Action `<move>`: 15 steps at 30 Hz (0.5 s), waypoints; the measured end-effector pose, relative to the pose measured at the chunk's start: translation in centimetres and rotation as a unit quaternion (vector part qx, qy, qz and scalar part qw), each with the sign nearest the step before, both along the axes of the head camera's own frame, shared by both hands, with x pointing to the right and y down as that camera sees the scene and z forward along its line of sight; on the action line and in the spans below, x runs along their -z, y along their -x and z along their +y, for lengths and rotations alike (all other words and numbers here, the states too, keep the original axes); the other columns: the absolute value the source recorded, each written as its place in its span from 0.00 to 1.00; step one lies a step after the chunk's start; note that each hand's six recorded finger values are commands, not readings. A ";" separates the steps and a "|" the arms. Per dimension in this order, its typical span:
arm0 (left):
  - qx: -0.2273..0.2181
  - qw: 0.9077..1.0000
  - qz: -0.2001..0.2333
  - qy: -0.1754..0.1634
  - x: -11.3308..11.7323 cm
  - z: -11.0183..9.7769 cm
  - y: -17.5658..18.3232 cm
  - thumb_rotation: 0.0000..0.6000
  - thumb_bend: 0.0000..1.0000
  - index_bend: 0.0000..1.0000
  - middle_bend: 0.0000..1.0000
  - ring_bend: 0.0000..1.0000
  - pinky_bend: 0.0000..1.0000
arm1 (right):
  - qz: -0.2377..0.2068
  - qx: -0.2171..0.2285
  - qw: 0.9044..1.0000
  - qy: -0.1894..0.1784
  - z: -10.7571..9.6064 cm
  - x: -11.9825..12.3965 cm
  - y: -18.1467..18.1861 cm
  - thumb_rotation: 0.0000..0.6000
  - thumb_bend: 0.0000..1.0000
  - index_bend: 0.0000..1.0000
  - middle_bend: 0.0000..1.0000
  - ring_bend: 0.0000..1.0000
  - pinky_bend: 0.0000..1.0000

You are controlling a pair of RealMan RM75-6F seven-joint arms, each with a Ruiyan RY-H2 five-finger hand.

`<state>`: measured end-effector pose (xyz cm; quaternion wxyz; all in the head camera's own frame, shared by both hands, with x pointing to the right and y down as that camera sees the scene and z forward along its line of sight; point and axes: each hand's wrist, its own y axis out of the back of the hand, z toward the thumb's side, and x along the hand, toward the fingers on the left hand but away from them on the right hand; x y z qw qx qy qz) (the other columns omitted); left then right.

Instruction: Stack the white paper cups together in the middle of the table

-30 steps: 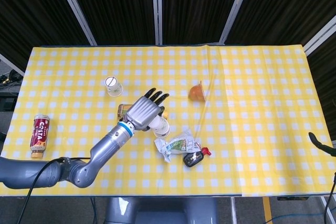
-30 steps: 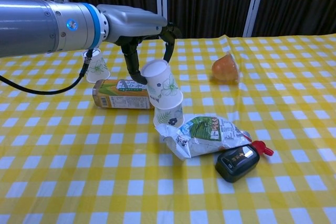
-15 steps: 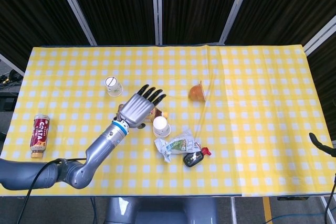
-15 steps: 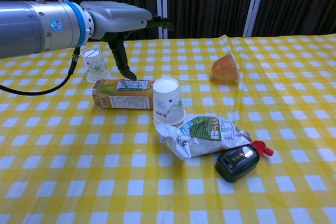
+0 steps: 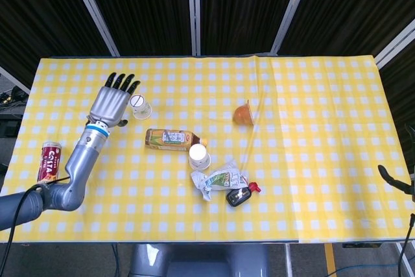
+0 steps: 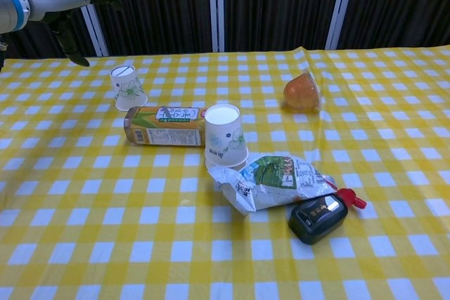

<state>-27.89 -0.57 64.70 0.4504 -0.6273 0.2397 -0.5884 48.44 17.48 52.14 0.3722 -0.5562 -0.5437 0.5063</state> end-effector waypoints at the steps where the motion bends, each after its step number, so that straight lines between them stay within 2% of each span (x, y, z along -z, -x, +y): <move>1: 0.007 1.000 -0.007 -0.001 -0.2 -0.3 0.7 1.00 0.15 0.06 0.00 0.00 0.00 | 0.001 0.000 1.000 0.001 0.0 0.0 0.0 1.00 0.12 0.05 0.00 0.00 0.00; 5: 0.036 0.999 -0.032 0.004 -1.5 -1.5 3.2 1.00 0.15 0.08 0.00 0.00 0.00 | 0.003 -0.002 1.000 0.001 0.0 -0.1 0.0 1.00 0.12 0.05 0.00 0.00 0.00; 8: 0.056 0.997 -0.042 0.019 -2.8 -2.1 4.4 1.00 0.16 0.16 0.00 0.00 0.00 | 0.004 -0.002 1.000 0.000 0.0 -0.1 0.1 1.00 0.12 0.05 0.00 0.00 0.00; 12: 0.072 0.995 -0.047 0.039 -4.5 -2.5 4.8 1.00 0.16 0.25 0.00 0.00 0.00 | 0.005 -0.002 1.000 0.001 0.0 -0.1 0.1 1.00 0.12 0.05 0.00 0.00 0.00; 15: 0.076 0.995 -0.046 0.053 -5.9 -2.7 4.2 1.00 0.16 0.26 0.00 0.00 0.00 | 0.007 -0.003 1.000 0.003 0.0 -0.2 0.0 1.00 0.12 0.05 0.00 0.00 0.00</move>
